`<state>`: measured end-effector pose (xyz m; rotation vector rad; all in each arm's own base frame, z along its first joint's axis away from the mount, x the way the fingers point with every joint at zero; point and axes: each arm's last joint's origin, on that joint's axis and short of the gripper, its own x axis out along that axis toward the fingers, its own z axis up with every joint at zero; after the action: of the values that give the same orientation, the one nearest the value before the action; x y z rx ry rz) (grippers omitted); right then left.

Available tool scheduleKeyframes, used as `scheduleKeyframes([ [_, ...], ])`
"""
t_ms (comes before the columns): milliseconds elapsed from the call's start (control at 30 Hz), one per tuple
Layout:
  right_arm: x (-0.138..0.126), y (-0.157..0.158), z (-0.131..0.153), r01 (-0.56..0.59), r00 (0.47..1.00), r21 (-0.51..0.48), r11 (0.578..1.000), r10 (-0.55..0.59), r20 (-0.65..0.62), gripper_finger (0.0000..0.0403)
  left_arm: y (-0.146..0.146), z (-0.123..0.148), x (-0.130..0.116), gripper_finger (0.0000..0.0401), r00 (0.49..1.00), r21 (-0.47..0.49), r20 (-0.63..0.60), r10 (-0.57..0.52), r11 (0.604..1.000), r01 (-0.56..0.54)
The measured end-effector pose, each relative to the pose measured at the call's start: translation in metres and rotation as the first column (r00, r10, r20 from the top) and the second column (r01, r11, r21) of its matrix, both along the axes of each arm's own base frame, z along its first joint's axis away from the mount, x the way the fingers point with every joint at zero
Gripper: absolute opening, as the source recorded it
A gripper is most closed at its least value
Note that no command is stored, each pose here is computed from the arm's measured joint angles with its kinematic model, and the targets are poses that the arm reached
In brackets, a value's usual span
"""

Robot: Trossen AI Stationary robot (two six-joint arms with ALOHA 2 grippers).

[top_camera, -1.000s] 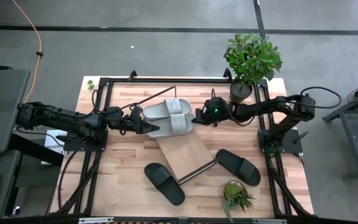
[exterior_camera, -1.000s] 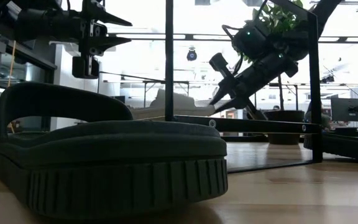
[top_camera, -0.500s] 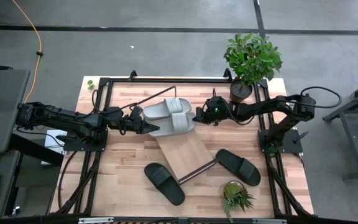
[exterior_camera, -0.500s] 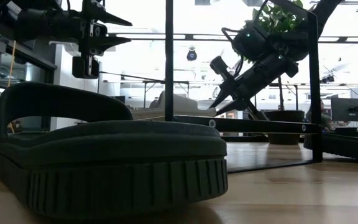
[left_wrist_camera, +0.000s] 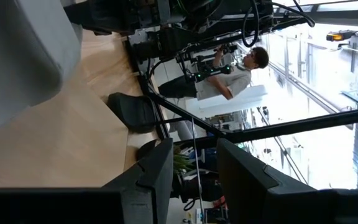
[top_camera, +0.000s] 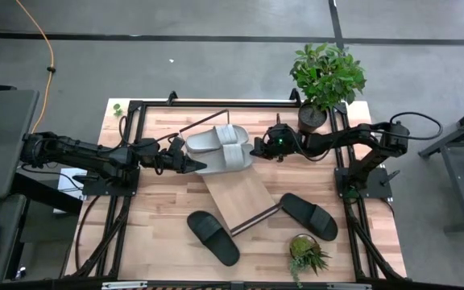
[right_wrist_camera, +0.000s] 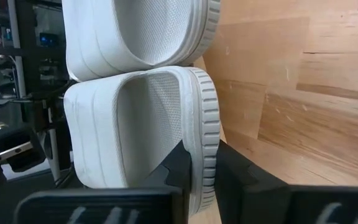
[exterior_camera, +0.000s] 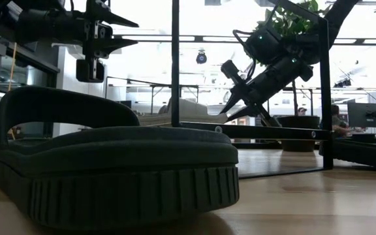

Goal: Pick and place slides into the shelf
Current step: Put the gray slipper on the shelf, then put the left black slipper on the shelf

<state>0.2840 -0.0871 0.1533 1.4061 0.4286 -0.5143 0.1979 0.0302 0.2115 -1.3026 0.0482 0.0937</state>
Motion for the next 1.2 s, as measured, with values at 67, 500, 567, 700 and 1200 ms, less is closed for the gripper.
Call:
scheduleKeyframes([
  [67, 0.000, 0.000, 0.000, 0.004, 1.000, -0.002, 1.000, -0.004, -0.001, 0.0052, 0.000, 0.000, 0.000, 0.0113, 1.000, 0.000, 0.000, 0.000, 1.000, 0.000],
  [500, -0.001, -0.003, -0.001, 0.081, 0.996, -0.054, 0.995, -0.082, -0.022, 0.0119, 0.000, 0.000, 0.000, 0.0113, 1.000, 0.000, 0.000, -0.001, 1.000, 0.001],
  [567, -0.001, -0.003, -0.001, 0.093, 0.995, -0.063, 0.994, -0.095, -0.025, 0.0120, 0.000, 0.000, 0.000, 0.0113, 1.000, 0.000, 0.000, -0.001, 1.000, 0.001],
  [700, -0.002, -0.004, -0.001, 0.114, 0.993, -0.097, 0.989, -0.117, -0.031, 0.0120, 0.000, 0.000, 0.000, 0.0113, 1.000, 0.000, 0.000, -0.005, 1.000, 0.005],
  [1200, -0.005, -0.006, 0.011, 0.141, 0.989, -0.224, 0.964, -0.148, -0.015, 0.0119, -0.010, -0.003, -0.001, 0.0113, 0.945, -0.018, -0.019, -0.327, 0.945, 0.327],
])
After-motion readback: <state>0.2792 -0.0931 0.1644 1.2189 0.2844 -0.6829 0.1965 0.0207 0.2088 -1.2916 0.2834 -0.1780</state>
